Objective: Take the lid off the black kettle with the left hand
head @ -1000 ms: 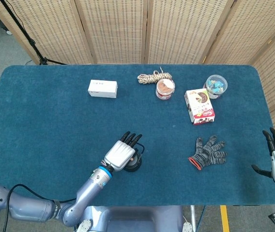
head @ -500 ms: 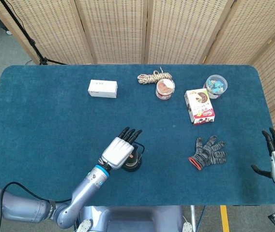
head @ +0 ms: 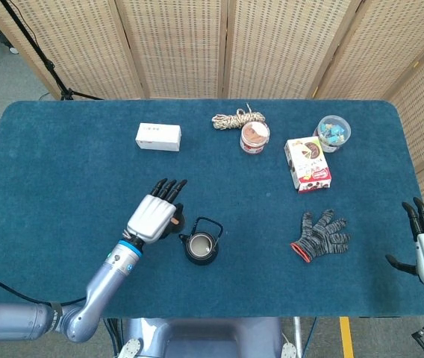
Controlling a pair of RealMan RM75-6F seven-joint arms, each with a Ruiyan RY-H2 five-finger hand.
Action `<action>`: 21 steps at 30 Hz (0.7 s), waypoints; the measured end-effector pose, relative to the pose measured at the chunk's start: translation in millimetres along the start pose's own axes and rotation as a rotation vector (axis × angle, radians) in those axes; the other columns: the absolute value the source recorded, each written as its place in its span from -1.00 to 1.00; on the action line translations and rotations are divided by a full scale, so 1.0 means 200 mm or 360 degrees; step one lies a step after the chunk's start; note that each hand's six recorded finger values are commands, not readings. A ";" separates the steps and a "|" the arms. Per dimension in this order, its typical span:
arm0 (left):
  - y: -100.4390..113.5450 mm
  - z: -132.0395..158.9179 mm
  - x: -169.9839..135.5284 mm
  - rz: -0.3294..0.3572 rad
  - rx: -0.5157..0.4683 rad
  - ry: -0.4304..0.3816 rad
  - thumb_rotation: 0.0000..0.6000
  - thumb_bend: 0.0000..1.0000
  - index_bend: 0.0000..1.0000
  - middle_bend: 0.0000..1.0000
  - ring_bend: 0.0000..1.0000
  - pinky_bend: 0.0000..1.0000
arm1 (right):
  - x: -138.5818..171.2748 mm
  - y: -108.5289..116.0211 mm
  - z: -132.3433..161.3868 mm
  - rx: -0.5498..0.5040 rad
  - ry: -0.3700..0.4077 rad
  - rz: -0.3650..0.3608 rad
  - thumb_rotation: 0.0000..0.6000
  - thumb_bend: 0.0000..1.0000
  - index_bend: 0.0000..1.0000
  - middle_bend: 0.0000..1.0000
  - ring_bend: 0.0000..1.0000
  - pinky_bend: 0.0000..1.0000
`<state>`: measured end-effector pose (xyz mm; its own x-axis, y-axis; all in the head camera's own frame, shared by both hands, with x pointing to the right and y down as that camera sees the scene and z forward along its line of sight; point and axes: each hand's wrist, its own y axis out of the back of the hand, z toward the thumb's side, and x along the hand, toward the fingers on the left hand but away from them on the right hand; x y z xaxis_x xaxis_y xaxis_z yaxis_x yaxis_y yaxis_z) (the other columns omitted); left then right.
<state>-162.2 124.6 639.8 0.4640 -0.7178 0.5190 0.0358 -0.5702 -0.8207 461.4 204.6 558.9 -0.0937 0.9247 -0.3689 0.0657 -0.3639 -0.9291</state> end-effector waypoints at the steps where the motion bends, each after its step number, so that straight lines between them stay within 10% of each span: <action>1: -0.02 -0.03 0.01 -0.0011 -0.0003 0.0019 1.00 -0.23 0.27 -1.00 -1.00 -1.00 | 0.00 0.00 0.00 0.0002 0.0001 0.0002 1.00 -1.00 -1.00 -1.00 -1.00 -1.00; 13: -0.27 -0.26 0.10 -0.0154 -0.0007 0.0172 1.00 -0.23 0.24 -1.00 -1.00 -1.00 | -0.01 -0.04 0.01 0.0021 -0.0003 0.0032 1.00 -1.00 -1.00 -1.00 -1.00 -1.00; 21: -0.27 -0.26 0.07 -0.0171 -0.0033 0.0182 1.00 -0.71 -0.95 -1.00 -1.00 -1.00 | -0.01 -0.03 0.01 0.0019 -0.0001 0.0027 1.00 -1.00 -1.00 -1.00 -1.00 -1.00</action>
<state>-204.5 124.8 703.5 0.3547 -0.6924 0.6283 0.0611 -0.6534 -0.7546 460.0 205.2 565.2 -0.0930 0.9183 -0.3849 0.0553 -0.3812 -0.9228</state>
